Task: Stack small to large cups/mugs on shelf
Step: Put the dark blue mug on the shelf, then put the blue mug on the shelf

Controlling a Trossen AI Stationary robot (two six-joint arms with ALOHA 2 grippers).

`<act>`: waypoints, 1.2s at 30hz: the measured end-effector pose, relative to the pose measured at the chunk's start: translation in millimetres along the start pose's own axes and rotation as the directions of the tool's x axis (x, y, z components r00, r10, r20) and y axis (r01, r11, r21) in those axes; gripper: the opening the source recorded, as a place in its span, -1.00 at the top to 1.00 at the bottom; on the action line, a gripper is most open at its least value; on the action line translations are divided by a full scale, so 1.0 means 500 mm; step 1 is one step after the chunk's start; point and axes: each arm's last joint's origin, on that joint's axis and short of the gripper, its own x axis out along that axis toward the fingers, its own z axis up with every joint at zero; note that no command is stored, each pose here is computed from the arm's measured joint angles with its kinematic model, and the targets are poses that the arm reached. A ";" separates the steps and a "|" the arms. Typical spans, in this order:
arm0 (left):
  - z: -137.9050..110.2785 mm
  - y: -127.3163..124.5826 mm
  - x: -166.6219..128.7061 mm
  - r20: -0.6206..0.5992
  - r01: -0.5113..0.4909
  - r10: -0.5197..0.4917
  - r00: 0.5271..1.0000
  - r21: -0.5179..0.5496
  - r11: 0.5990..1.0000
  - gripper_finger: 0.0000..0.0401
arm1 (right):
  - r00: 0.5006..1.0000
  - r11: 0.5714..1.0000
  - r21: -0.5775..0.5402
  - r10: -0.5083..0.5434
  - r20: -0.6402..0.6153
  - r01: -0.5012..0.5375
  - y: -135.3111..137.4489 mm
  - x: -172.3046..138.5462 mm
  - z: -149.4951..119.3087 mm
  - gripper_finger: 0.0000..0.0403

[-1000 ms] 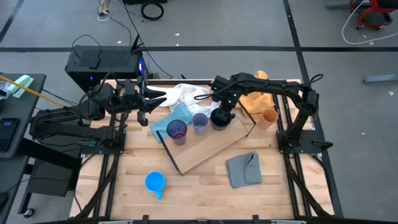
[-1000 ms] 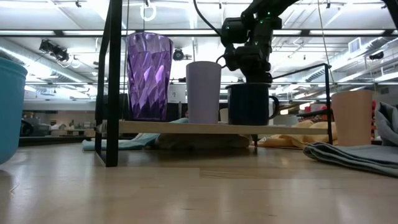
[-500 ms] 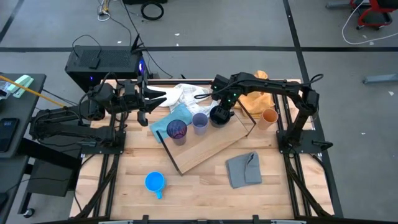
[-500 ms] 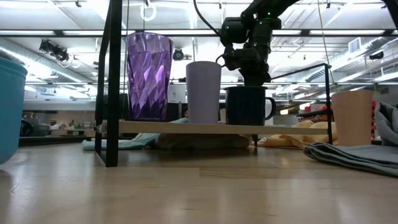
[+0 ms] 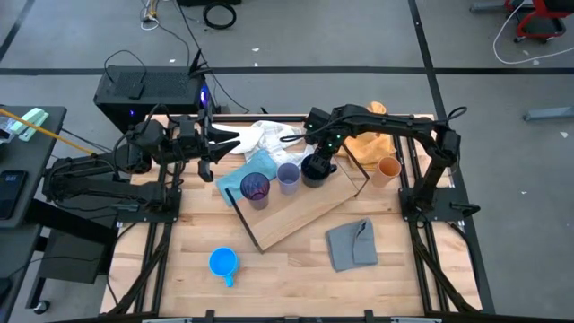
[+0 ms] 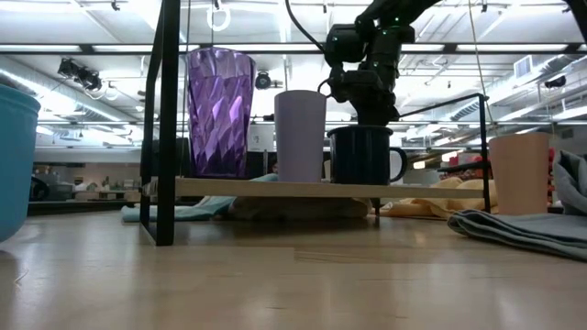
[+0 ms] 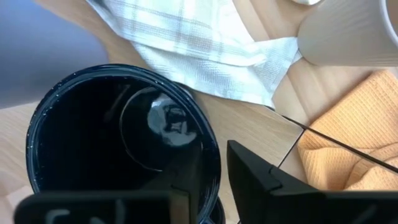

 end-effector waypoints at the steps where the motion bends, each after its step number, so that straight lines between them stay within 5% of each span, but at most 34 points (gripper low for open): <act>1: 0.000 0.000 0.000 0.000 0.000 0.000 1.000 0.000 1.000 0.47 | 1.000 1.000 0.000 0.000 0.000 0.000 0.000 0.000 0.000 0.58; 18: 0.000 0.000 0.000 0.000 0.000 0.000 1.000 0.000 1.000 0.47 | 1.000 1.000 -0.001 -0.002 0.007 0.002 0.000 -0.006 0.003 0.43; 36: 0.000 0.000 0.000 0.000 0.000 0.000 1.000 0.004 1.000 0.47 | 0.996 1.000 -0.028 0.018 0.085 -0.015 0.024 -0.138 0.034 0.43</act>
